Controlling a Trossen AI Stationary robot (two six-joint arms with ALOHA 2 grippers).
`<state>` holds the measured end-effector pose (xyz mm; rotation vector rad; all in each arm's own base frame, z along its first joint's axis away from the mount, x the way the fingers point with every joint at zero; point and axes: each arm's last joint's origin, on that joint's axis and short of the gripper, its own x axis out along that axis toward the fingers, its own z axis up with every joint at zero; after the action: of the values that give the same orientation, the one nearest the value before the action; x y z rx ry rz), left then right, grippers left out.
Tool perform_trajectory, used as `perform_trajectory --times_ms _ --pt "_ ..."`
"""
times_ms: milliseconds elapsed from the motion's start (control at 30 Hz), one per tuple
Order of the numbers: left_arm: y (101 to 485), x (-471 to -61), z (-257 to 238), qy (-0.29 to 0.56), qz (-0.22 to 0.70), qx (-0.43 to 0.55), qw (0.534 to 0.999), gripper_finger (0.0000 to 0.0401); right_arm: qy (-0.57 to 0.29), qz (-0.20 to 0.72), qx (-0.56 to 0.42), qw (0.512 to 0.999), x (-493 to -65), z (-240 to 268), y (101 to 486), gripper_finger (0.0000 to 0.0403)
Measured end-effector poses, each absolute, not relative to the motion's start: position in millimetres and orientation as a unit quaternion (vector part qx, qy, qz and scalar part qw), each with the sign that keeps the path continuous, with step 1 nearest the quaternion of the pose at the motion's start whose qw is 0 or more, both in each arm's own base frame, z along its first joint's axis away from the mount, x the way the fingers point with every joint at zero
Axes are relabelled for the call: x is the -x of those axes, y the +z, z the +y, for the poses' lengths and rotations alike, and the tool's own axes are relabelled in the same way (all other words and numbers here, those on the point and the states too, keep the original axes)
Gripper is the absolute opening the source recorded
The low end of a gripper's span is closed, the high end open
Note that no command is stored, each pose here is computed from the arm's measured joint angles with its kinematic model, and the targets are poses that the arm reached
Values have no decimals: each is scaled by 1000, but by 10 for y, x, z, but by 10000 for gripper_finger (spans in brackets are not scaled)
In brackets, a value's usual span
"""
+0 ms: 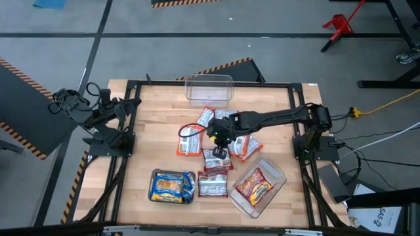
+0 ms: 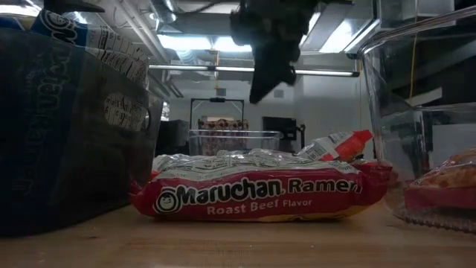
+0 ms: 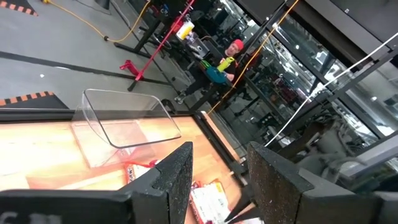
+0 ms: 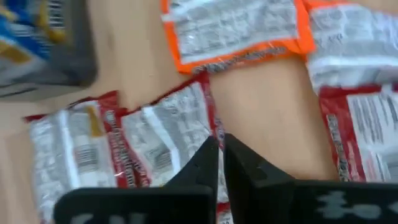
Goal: Sort Maruchan noodles
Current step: Put the red noodle into the bottom transparent bin
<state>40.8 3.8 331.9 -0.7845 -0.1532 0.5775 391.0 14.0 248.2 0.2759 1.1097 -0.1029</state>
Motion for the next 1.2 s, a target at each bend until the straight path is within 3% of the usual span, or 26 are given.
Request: perform_trajectory --times_ms 167,367,533,700,833,933,1033,1200 --pt "3311 -408 38 276 -69 373 883 147 23 522 -93 848 -3923 162 2425 71" --pt "3306 -407 38 276 -67 372 884 147 94 532 -98 836 -3996 198 2035 223" --pt "3305 -407 38 276 -66 371 884 147 86 587 -98 799 -4054 232 1595 335" --pt "3301 -406 38 277 -65 369 885 147 59 613 -100 782 -4069 222 1418 388" --pt "3301 -406 39 278 -65 369 885 147 33 621 -105 776 -4070 213 1433 388" --pt "3300 -405 40 280 -67 368 884 147 2 641 -92 762 -4039 194 1457 353" --pt "3300 -405 41 280 -67 367 884 147 -16 643 -78 762 -4033 180 1456 288" --pt "3300 -405 41 281 -67 367 884 147 -17 644 -78 761 -4029 176 1454 145"
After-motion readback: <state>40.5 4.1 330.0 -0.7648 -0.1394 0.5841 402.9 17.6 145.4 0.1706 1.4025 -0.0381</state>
